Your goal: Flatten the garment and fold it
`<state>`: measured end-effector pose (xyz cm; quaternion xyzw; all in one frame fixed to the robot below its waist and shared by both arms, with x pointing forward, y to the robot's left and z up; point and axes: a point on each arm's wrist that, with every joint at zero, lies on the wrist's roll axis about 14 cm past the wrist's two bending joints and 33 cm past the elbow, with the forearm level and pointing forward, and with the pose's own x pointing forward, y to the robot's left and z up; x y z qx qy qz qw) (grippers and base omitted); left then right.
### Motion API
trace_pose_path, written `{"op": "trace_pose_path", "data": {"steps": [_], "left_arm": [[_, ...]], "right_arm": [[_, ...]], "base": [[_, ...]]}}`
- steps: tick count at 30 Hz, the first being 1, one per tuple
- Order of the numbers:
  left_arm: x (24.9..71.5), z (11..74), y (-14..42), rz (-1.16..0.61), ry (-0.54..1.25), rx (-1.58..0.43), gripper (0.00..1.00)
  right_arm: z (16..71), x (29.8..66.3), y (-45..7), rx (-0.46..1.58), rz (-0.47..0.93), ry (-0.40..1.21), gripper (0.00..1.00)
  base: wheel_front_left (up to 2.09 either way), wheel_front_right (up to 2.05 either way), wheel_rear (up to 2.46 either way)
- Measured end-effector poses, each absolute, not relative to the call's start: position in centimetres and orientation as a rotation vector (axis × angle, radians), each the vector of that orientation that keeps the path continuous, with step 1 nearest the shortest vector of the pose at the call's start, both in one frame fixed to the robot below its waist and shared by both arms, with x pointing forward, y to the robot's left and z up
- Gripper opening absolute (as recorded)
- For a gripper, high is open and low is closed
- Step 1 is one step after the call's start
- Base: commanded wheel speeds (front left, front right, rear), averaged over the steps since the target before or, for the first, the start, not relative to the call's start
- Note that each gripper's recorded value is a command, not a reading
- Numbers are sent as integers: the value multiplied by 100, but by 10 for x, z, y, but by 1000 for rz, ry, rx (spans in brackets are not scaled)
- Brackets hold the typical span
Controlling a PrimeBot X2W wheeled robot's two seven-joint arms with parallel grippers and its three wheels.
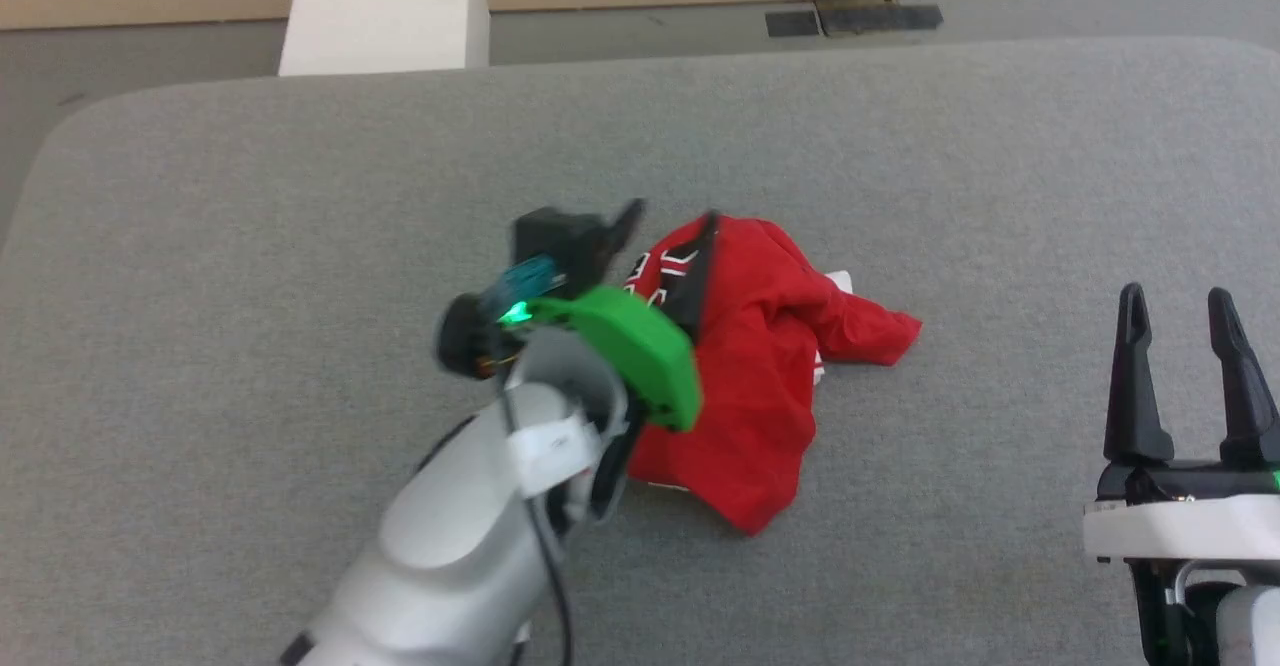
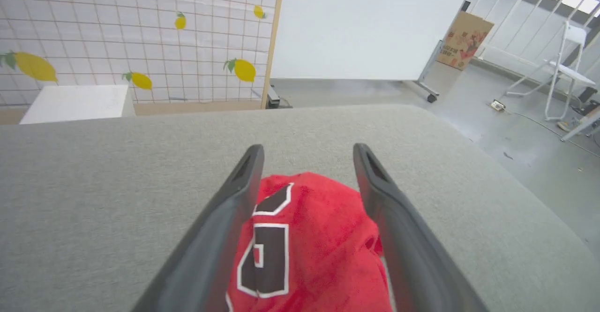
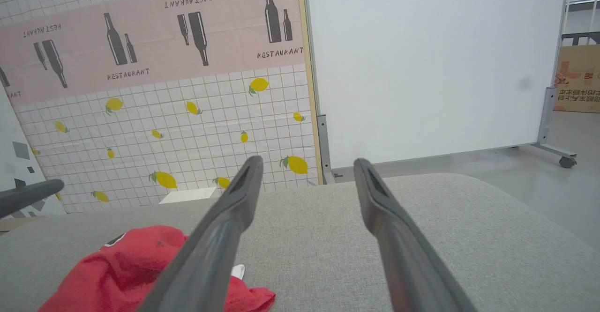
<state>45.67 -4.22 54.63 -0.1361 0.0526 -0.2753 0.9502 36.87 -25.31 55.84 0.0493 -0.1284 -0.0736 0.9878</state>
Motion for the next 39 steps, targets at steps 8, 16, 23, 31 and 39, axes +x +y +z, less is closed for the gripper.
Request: {"op": "trace_pose_path", "data": {"steps": [8,16,23,31,39], "left_arm": [[429,568,54,-330,-138,-221,100],[377,556,129,-77,-165,-228,100],[349,529,144,-29,-105,-178,100],[350,525,143,-35,-108,-169,100],[367,507,132,-60,-58,-204,100]], "right_arm": [[564,361,-243,109,-117,-273,100],[546,353,-237,118,-104,-218,100],[527,352,-232,135,-92,-160,100],[539,390,-209,102,-14,-108,100],[537,450,-191,-22,129,114,100]], "base": [[0,0,0],[0,0,0],[0,0,0],[0,0,0],[0,0,0]]}}
